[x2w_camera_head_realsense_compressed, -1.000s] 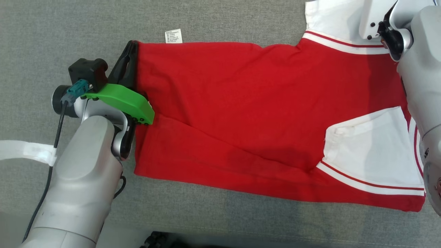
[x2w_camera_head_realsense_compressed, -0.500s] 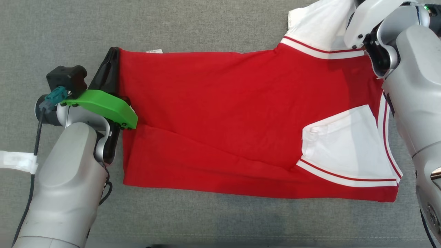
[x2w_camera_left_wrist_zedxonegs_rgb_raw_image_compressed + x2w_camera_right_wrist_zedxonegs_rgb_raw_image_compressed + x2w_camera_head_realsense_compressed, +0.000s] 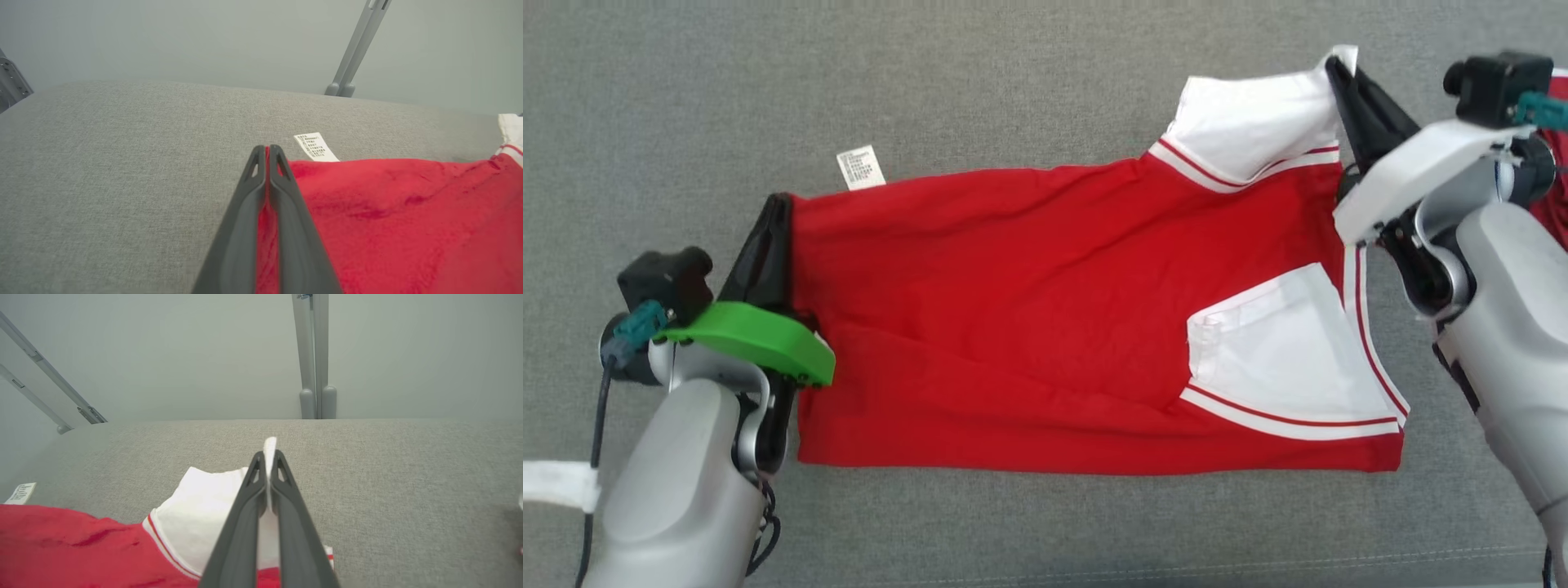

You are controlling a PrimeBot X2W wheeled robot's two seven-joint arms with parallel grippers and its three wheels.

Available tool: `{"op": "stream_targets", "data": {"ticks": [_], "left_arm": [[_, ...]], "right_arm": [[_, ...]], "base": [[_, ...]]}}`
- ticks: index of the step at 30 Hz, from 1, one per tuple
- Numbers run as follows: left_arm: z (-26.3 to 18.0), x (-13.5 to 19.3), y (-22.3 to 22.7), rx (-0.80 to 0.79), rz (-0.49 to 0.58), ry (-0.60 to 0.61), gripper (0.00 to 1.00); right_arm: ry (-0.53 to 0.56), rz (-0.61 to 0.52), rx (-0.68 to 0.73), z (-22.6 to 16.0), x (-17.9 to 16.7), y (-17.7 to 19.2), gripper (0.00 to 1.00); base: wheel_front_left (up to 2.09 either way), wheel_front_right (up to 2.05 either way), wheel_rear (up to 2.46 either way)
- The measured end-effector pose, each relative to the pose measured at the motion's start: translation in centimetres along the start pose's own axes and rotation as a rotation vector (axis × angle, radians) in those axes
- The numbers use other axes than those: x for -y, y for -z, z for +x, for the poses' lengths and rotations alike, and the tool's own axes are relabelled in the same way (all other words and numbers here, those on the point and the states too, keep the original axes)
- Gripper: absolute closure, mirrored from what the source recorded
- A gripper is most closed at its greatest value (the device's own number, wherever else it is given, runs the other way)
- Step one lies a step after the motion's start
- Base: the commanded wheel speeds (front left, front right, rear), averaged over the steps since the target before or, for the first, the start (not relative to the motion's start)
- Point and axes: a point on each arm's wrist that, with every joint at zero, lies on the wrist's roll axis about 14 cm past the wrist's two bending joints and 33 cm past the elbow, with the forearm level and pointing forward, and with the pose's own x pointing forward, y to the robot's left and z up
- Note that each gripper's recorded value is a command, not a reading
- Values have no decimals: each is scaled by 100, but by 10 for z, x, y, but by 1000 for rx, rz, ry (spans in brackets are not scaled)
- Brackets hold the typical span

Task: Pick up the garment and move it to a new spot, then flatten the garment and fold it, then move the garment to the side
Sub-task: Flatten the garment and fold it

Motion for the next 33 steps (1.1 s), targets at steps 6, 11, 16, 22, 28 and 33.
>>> {"op": "stream_targets", "data": {"ticks": [6,11,16,22,28,33], "left_arm": [[-29,4,4,5,-34,-17,100],[-50,11,12,-8,-68,-23,100],[-70,15,30,-52,-119,-50,100],[-90,14,47,-97,-143,-82,100],[-99,14,59,-141,-157,-96,100],[-104,13,72,-184,-155,-104,100]], "right_arm": [[-7,60,19,-47,-5,13,100],[7,89,-16,-87,-5,34,100],[59,129,-54,-117,1,55,100],[103,157,-92,-139,2,74,100],[108,158,-119,-149,-4,81,100],[117,152,-147,-156,-7,89,100]], "base": [[0,0,0],[0,0,0],[0,0,0],[0,0,0],[0,0,0],[0,0,0]]}}
